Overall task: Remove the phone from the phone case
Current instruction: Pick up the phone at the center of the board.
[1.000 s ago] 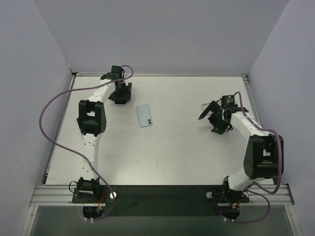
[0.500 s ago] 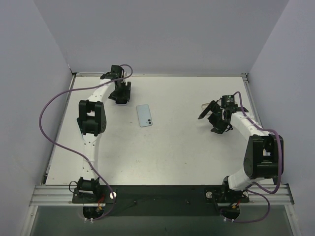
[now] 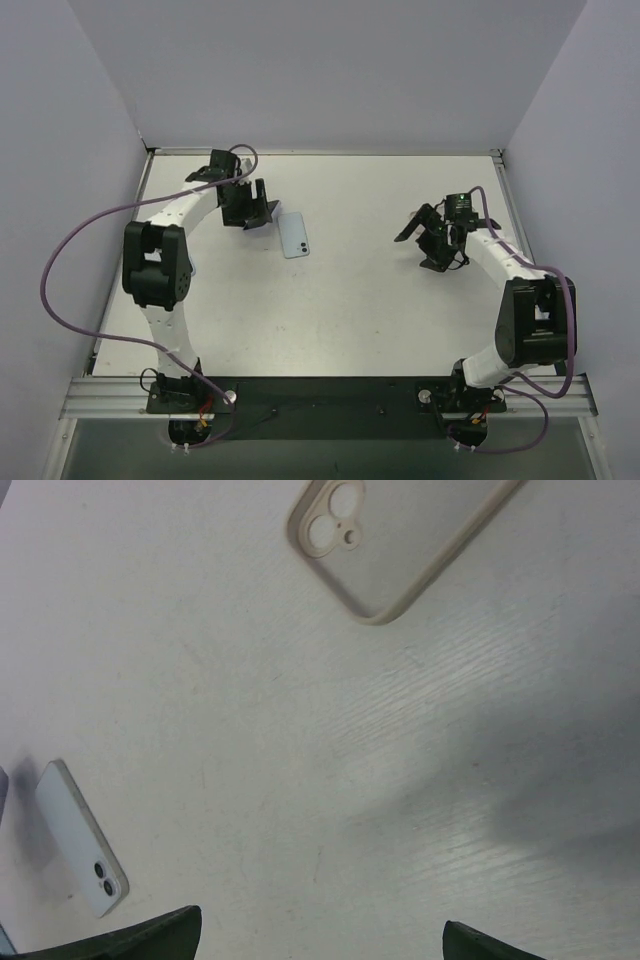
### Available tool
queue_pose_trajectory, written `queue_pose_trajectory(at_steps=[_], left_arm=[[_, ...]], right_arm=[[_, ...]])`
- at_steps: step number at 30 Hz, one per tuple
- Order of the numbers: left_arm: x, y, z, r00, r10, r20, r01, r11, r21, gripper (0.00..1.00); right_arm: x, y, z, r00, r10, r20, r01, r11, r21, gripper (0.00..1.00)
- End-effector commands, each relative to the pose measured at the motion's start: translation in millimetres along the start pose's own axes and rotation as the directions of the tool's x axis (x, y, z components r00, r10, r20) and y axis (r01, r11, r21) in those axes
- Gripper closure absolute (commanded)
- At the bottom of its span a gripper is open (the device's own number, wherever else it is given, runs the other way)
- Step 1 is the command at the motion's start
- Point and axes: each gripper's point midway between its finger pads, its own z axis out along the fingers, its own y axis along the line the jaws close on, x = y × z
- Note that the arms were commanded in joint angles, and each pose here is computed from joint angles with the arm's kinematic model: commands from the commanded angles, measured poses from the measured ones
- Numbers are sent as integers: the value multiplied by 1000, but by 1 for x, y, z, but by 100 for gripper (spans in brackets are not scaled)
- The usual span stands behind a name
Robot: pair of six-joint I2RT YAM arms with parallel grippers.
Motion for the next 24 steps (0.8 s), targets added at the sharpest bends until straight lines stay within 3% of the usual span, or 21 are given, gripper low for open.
queue_pose_trajectory(at_steps=[1,12,16,24], left_arm=[[3,-48,-40,994,-29,106,7,980,200,72],[68,-73,-69,998,-30,63,10,952,307,77],[85,-78,-74,999,-23,43,8,946,325,77],[107,-84,-85,999,-18,40,3,934,357,77]], right_arm=[[15,36,-10,999,-11,-32,7,993,-122,4],[101,172,19,955,-36,-294,-89,913,-399,5],[121,205,27,925,11,-379,-182,890,-418,8],[162,232,43,892,13,-452,-209,898,-386,18]])
